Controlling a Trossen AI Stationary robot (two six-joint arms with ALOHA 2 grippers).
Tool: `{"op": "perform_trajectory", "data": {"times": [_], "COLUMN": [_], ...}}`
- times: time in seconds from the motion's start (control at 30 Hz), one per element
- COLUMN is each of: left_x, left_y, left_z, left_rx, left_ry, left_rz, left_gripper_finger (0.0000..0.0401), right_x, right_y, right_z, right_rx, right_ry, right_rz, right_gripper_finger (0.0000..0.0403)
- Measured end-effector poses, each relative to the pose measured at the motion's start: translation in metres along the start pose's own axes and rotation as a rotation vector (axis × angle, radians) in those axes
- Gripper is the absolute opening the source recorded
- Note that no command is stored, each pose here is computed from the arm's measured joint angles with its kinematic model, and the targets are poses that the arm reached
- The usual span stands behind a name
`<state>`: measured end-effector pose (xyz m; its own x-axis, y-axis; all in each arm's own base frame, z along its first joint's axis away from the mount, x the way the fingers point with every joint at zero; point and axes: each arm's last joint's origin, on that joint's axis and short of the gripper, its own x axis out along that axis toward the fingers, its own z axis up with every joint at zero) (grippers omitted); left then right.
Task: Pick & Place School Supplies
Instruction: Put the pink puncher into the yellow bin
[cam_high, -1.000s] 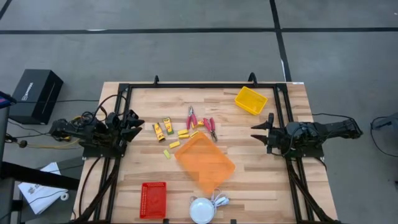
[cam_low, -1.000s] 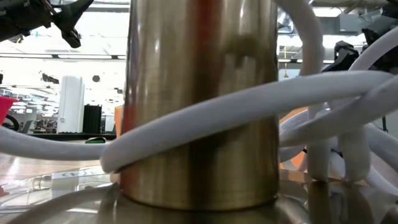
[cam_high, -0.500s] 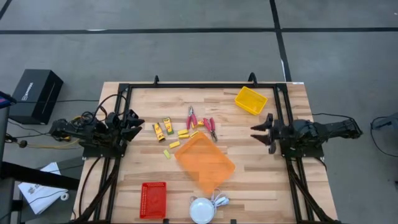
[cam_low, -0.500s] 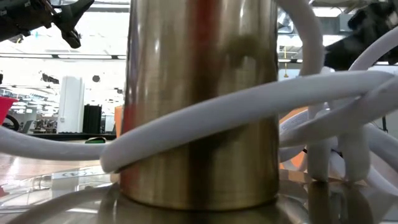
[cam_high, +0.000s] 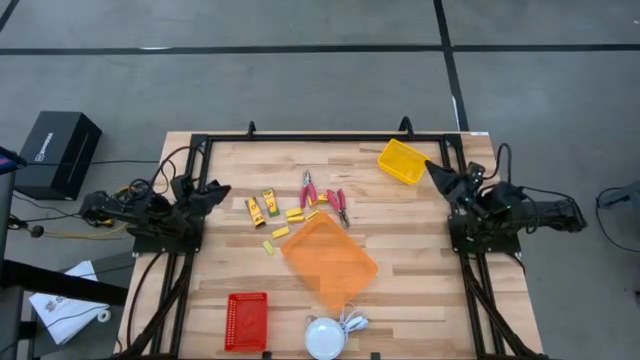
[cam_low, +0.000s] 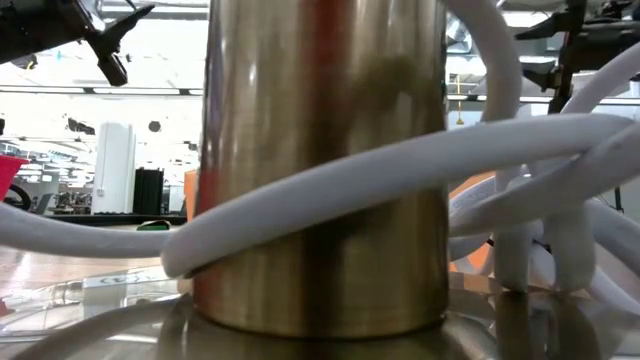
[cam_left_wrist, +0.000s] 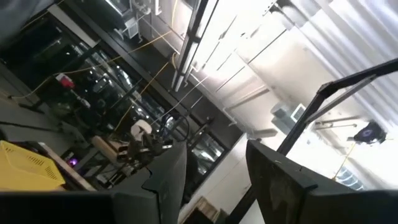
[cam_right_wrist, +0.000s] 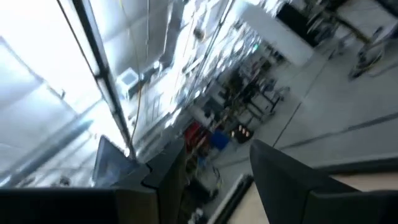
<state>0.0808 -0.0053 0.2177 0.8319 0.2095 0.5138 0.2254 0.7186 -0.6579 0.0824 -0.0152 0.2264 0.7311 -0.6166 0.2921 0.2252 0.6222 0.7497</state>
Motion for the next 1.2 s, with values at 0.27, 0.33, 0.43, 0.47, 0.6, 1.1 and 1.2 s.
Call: {"op": "perform_trajectory", "data": {"times": [0.27, 0.33, 0.43, 0.47, 0.6, 1.1, 1.2], "left_x": [0.001, 0.002, 0.008, 0.011, 0.032, 0.113, 0.122], "left_y": [-0.001, 0.000, 0.000, -0.002, -0.020, -0.039, -0.027], "left_z": [0.000, -0.002, -0.005, -0.005, 0.004, 0.005, 0.004], "left_rx": [-0.039, -0.051, -0.059, -0.053, 0.053, 0.441, 0.373], "left_ry": [-0.010, 0.008, 0.047, 0.059, 0.086, 0.663, 0.769], "left_rz": [-0.007, 0.006, 0.033, 0.041, 0.031, 0.414, 0.542], "left_gripper_finger": [0.0163, 0.0163, 0.0163, 0.0163, 0.0163, 0.0163, 0.0163], "right_x": [0.002, 0.003, 0.003, 0.003, 0.003, 0.022, 0.035], "right_y": [-0.001, 0.000, 0.000, -0.001, -0.004, 0.033, 0.054], "right_z": [0.006, 0.005, 0.005, 0.006, 0.008, 0.034, 0.043], "right_rx": [0.122, 0.170, 0.197, 0.199, 0.272, 0.201, 0.037], "right_ry": [-0.084, -0.080, -0.082, -0.090, -0.180, -0.281, -0.290], "right_rz": [-0.024, -0.022, -0.023, -0.033, -0.121, 0.181, 0.186], "right_gripper_finger": [0.0170, 0.0170, 0.0170, 0.0170, 0.0170, 0.0170, 0.0170]}}
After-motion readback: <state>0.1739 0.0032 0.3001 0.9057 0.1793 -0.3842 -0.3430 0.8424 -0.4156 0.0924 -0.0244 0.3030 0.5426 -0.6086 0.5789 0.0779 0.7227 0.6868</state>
